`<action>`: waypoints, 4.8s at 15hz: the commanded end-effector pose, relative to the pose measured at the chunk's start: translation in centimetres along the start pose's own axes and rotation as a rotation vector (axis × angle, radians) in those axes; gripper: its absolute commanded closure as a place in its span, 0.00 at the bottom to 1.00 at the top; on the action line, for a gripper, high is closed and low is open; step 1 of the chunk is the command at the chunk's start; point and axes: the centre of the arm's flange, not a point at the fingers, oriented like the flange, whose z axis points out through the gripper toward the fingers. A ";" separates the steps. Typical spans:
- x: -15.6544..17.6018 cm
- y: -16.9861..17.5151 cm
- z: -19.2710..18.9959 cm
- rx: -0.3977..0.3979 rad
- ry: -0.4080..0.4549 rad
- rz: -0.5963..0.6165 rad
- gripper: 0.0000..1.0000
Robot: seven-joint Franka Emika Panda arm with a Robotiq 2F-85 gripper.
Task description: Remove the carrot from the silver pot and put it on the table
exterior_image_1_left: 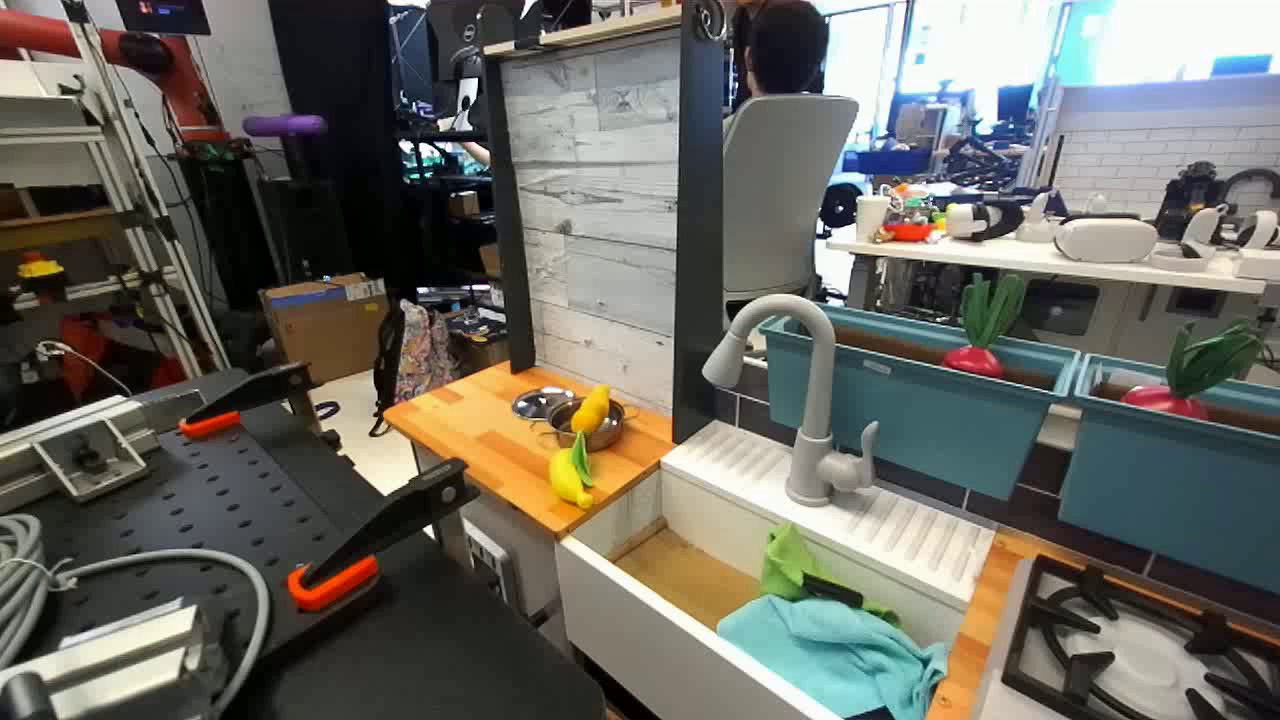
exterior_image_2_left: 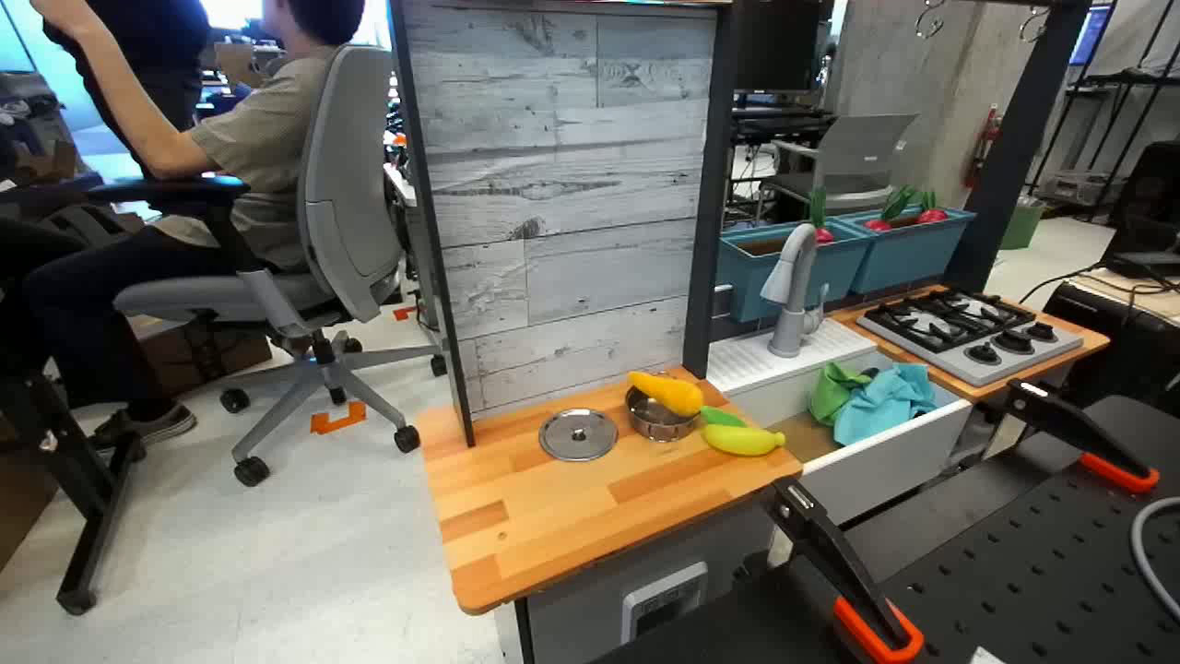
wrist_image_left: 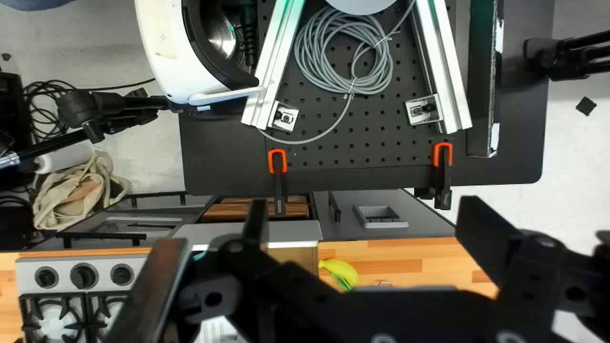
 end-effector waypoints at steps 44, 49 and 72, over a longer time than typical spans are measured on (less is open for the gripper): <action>37.5 -8.0 33.1 0.097 0.161 0.101 0.00; 40.0 -8.1 36.9 0.070 0.128 0.129 0.00; 43.6 -9.9 42.3 -0.038 0.079 0.119 1.00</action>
